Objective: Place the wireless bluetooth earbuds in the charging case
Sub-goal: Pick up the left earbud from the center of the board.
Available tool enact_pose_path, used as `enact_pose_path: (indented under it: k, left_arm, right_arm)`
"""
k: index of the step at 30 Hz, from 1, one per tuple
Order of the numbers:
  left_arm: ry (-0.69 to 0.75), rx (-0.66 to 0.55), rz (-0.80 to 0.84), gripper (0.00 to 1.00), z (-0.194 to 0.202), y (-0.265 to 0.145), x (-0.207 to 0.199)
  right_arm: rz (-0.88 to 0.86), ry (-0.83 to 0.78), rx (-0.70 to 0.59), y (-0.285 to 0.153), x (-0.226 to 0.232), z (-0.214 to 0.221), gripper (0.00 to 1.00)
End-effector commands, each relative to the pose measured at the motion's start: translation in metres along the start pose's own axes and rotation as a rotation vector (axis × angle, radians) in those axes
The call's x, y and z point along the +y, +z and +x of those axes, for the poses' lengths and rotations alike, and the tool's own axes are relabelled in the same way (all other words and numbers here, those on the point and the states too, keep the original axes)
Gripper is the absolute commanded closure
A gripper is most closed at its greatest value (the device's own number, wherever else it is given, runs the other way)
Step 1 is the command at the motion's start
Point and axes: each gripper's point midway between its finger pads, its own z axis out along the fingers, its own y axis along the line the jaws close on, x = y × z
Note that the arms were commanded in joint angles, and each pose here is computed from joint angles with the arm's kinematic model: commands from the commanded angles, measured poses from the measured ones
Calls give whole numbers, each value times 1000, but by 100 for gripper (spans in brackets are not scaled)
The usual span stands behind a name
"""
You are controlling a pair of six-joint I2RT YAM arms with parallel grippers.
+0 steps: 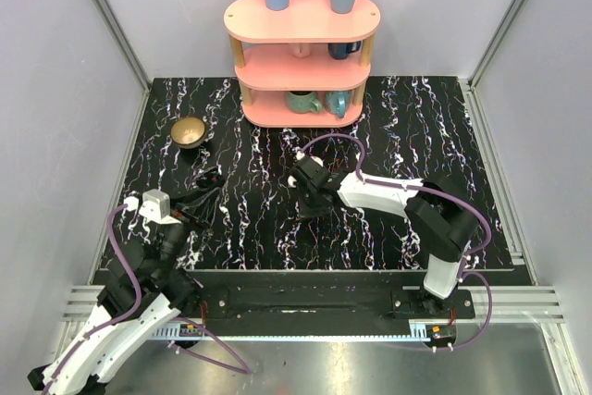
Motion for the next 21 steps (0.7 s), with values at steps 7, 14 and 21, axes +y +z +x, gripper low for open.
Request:
enact_pose_path:
  k: [7, 14, 21]
  left_arm:
    - [-59, -164, 12, 100, -44, -23, 3]
    - [-59, -164, 12, 100, -44, -23, 3]
    - [-61, -166, 12, 100, -45, -23, 3]
  right_arm:
    - [-1, -99, -43, -11, 8, -12, 100]
    - [3, -129, -13, -10, 3, -5, 91]
    - [5, -125, -16, -8, 5, -7, 76]
